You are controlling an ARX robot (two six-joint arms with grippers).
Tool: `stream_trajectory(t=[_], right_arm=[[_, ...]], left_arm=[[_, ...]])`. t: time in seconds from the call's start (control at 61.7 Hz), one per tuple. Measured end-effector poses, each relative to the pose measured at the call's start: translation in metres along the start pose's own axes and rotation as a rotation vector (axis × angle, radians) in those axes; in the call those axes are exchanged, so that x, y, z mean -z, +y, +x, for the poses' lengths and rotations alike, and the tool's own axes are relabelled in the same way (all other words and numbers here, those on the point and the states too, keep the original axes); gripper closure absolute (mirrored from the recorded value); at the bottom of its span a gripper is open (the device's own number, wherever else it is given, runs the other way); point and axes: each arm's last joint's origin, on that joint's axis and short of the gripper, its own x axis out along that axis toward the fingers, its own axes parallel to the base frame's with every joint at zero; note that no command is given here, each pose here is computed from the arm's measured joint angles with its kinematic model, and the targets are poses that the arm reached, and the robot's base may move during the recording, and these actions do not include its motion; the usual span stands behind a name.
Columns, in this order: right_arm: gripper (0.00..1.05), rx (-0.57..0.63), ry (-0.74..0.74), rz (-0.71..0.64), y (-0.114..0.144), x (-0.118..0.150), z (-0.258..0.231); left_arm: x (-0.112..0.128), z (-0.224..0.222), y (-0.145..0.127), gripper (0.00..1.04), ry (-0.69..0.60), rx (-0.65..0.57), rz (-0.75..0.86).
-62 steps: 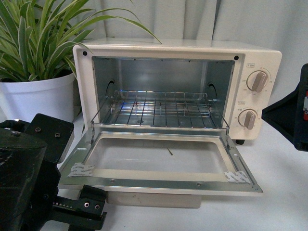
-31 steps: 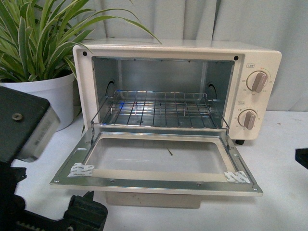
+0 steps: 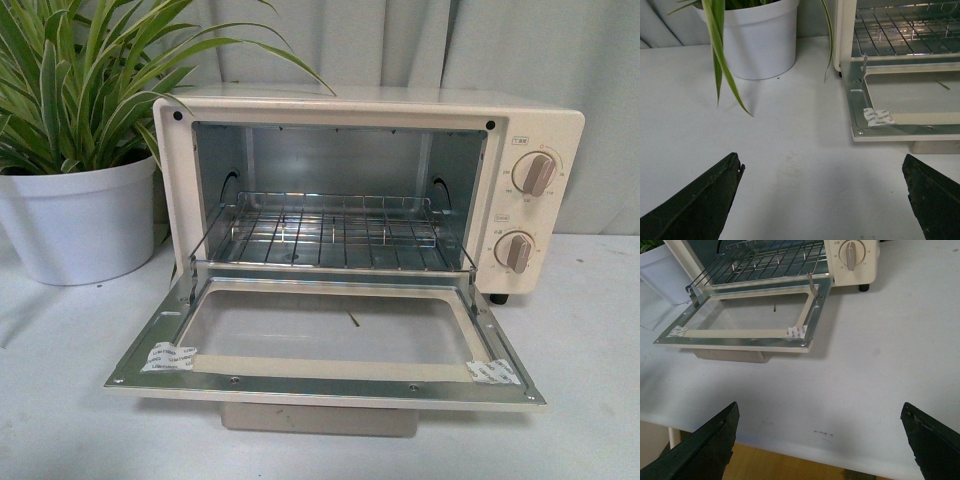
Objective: Open oven
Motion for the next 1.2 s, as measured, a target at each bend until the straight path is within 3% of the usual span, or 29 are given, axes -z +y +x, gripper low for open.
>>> stream_trajectory(t=[0.195, 0.47, 0.519, 0.568, 0.616, 0.957, 1.103, 1.2], right_arm=[[0.09, 0.015, -0.052, -0.012, -0.006, 0.02, -0.013], [0.09, 0.023, -0.1, -0.009, -0.009, 0.019, -0.015], [0.13, 0.071, -0.153, -0.045, -0.009, 0.019, -0.015], [0.25, 0.242, -0.285, -0.133, -0.011, 0.021, -0.014], [0.37, 0.324, -0.347, -0.161, -0.01, 0.016, -0.017], [1.03, 0.342, -0.343, -0.188, -0.01, 0.016, -0.017], [1.04, 0.343, -0.342, -0.19, -0.01, 0.016, -0.017], [1.04, 0.344, -0.342, -0.19, -0.01, 0.016, -0.017]], left_arm=[[0.01, -0.016, 0.014, 0.07, -0.029, -0.015, -0.079], [0.01, -0.016, 0.018, 0.07, -0.044, -0.025, -0.145], [0.011, -0.016, 0.018, 0.07, -0.049, -0.015, -0.146], [0.018, -0.015, 0.02, 0.19, -0.117, 0.062, -0.142], [0.018, -0.015, 0.027, 0.32, -0.15, 0.078, -0.13], [0.02, -0.013, 0.047, 0.97, -0.159, 0.072, -0.099], [0.021, -0.013, 0.054, 1.01, -0.159, 0.104, -0.09], [0.022, -0.012, 0.061, 1.01, -0.158, 0.055, -0.093]])
